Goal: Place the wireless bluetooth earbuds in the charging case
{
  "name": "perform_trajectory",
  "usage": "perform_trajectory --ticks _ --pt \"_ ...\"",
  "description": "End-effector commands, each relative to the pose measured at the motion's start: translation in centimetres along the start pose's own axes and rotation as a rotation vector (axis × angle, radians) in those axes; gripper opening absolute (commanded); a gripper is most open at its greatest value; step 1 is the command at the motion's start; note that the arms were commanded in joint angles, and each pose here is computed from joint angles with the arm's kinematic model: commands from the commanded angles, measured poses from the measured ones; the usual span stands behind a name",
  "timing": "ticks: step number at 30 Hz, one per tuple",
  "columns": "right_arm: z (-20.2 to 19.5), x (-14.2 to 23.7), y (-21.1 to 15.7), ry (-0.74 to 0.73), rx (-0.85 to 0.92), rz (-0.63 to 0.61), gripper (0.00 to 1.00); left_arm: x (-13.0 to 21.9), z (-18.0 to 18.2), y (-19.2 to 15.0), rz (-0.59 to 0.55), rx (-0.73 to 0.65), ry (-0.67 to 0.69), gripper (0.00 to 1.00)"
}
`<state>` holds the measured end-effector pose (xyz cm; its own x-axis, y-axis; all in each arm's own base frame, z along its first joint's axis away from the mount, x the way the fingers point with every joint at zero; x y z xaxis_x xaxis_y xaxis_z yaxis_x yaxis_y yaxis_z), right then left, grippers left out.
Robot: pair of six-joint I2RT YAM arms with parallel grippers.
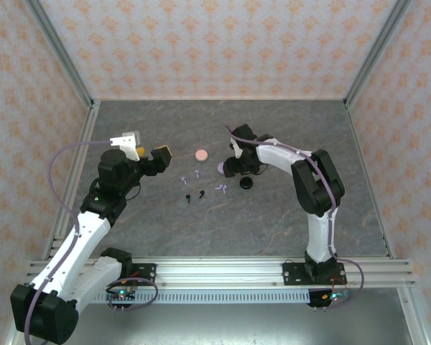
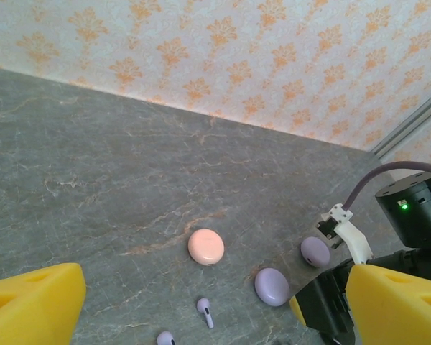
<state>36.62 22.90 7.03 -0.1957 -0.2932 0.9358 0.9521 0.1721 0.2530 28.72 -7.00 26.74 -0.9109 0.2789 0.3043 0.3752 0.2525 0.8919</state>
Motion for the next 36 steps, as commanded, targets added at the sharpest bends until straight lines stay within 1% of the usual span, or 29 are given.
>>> perform_trajectory --ticks 1,13,20,36 --pt "0.0 0.2 -0.9 -0.001 0.018 0.024 0.67 0.0 0.5 -0.4 0.003 -0.011 0.03 0.93" --pt "-1.0 0.9 -3.4 -0.03 0.031 0.058 0.66 -0.5 0.5 -0.4 0.012 -0.005 0.029 0.93" --pt "-1.0 1.5 -4.2 -0.027 0.051 0.065 0.66 -1.0 0.5 -0.5 0.022 0.001 0.023 0.93" --pt "-0.7 1.0 -7.4 -0.141 0.153 0.134 0.67 -1.5 0.3 -0.5 0.031 0.009 0.011 0.93"
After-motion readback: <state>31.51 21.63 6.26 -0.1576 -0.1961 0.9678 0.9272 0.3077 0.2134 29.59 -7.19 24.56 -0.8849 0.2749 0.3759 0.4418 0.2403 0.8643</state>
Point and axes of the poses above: each hand's point on the last joint's axis, 136 mm out from that joint toward the fingers, its own x axis back along the fingers, its own z axis along the line the jaws close on, y = z × x, the point moved 4 cm from there along x, back along the fingers, and after that the axes turned 5 degrees about -x, right-handed, at the moved point
